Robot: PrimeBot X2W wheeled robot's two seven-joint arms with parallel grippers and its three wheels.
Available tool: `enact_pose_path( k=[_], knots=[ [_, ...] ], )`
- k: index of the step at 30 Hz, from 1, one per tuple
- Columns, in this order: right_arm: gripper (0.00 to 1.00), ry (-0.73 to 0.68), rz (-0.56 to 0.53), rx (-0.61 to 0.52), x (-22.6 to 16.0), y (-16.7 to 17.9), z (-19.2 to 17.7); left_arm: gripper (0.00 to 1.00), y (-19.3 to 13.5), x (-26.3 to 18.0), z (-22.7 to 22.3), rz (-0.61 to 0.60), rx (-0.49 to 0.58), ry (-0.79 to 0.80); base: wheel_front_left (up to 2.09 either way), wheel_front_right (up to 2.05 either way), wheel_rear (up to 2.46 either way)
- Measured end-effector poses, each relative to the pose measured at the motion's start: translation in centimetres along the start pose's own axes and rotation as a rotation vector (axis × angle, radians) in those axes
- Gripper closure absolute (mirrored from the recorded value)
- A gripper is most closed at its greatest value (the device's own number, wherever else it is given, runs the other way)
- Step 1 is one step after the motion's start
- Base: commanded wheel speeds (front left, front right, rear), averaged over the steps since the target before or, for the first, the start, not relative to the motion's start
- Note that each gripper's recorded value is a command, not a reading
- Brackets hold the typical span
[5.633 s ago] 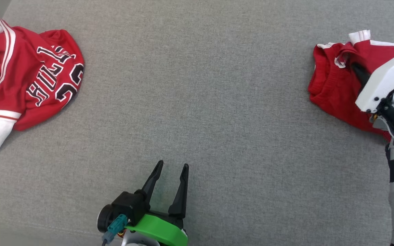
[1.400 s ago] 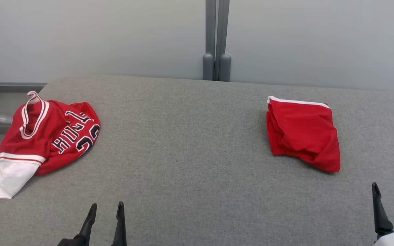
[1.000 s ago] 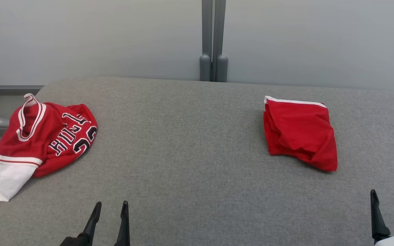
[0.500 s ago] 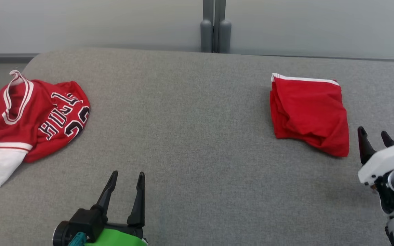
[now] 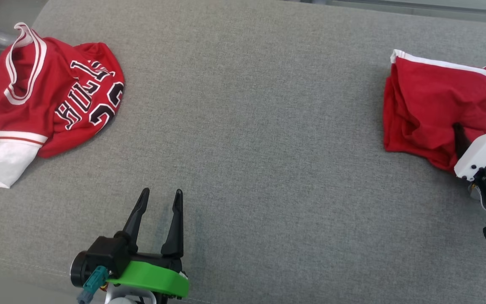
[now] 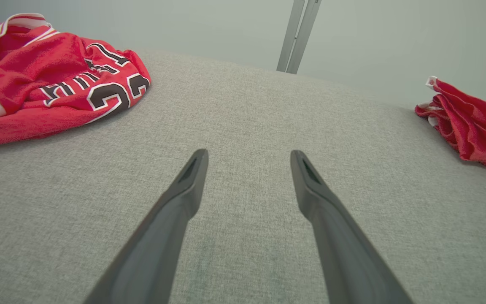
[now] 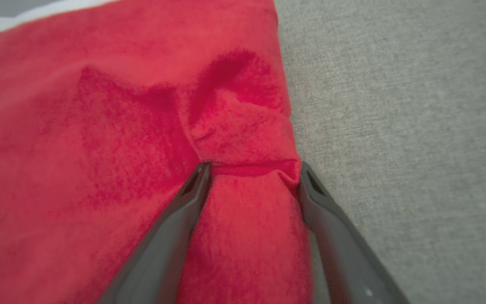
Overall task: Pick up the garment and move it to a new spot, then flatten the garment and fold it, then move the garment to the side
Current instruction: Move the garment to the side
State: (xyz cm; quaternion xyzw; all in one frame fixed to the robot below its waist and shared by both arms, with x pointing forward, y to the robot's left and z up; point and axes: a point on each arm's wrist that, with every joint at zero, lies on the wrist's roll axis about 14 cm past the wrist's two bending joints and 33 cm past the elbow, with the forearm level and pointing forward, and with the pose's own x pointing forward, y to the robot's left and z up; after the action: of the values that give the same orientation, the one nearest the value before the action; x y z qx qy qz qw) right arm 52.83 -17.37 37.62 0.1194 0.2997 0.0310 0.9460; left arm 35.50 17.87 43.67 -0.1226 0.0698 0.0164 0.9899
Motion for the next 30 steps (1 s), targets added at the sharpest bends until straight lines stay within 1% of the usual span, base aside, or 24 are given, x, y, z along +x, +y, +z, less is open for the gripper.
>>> enact_pose_path(
  k=[2,3,4,7,9,10,12,15,18,20,22,26,28,29,30],
  knots=[
    [0.0,0.033,0.017,0.034,0.9,0.7,-0.5,0.0,0.4,0.1,-0.3,0.014,0.003,0.01,0.0,0.0,0.0],
    [0.59,0.032,0.027,0.052,1.4,1.1,-0.4,0.0,0.6,0.3,-0.3,0.019,0.004,0.012,0.0,0.0,0.0],
    [1.0,0.026,0.033,0.069,1.7,1.3,-0.2,0.0,0.7,0.5,-0.3,0.023,0.004,0.011,0.0,0.0,0.0],
    [1.0,0.003,0.04,0.11,2.1,1.3,0.4,0.0,0.7,1.1,-0.4,0.018,0.006,0.014,0.0,0.0,0.0],
    [1.0,-0.016,0.033,0.137,1.9,0.4,1.0,0.0,0.2,1.7,-0.6,0.0,0.009,0.017,0.0,0.0,0.0],
    [1.0,-0.031,0.021,0.141,1.7,-0.4,1.5,0.0,0.0,2.0,-0.6,-0.01,0.011,0.016,0.0,0.0,0.0],
    [1.0,-0.065,-0.034,0.135,0.9,-3.4,2.9,0.0,-0.6,2.8,-0.6,-0.033,0.013,0.013,0.0,0.0,0.0],
    [1.0,-0.106,-0.169,0.061,-0.9,-10.0,5.5,0.0,-1.7,4.1,-1.0,-0.081,0.029,0.018,0.0,0.0,0.0],
    [1.0,-0.099,-0.28,-0.024,-2.2,-14.5,6.6,0.0,-2.6,5.0,-2.1,-0.119,0.03,0.044,0.0,0.0,0.0],
    [1.0,-0.091,-0.336,-0.081,-2.7,-16.5,7.3,0.0,-3.2,5.4,-2.9,-0.141,0.027,0.065,0.0,0.0,0.0],
    [1.0,-0.087,-0.374,-0.119,-2.8,-17.8,8.0,0.0,-3.7,5.8,-3.8,-0.159,0.021,0.086,0.0,0.0,0.0],
    [1.0,-0.05,-0.419,-0.168,-2.3,-19.0,8.0,0.0,-4.3,6.1,-5.2,-0.178,0.007,0.122,0.0,0.0,0.0],
    [1.0,-0.048,-0.462,-0.214,-2.6,-20.1,8.9,0.0,-4.1,6.2,-5.2,-0.164,-0.01,0.122,0.0,0.0,0.0],
    [0.52,-0.051,-0.476,-0.243,-2.8,-20.4,9.2,0.0,-4.0,6.2,-5.2,-0.161,-0.011,0.121,0.0,0.0,0.0],
    [0.0,-0.069,-0.488,-0.27,-3.0,-20.6,9.8,0.0,-4.1,6.1,-5.2,-0.162,-0.012,0.12,0.0,0.0,0.0]
  ],
)
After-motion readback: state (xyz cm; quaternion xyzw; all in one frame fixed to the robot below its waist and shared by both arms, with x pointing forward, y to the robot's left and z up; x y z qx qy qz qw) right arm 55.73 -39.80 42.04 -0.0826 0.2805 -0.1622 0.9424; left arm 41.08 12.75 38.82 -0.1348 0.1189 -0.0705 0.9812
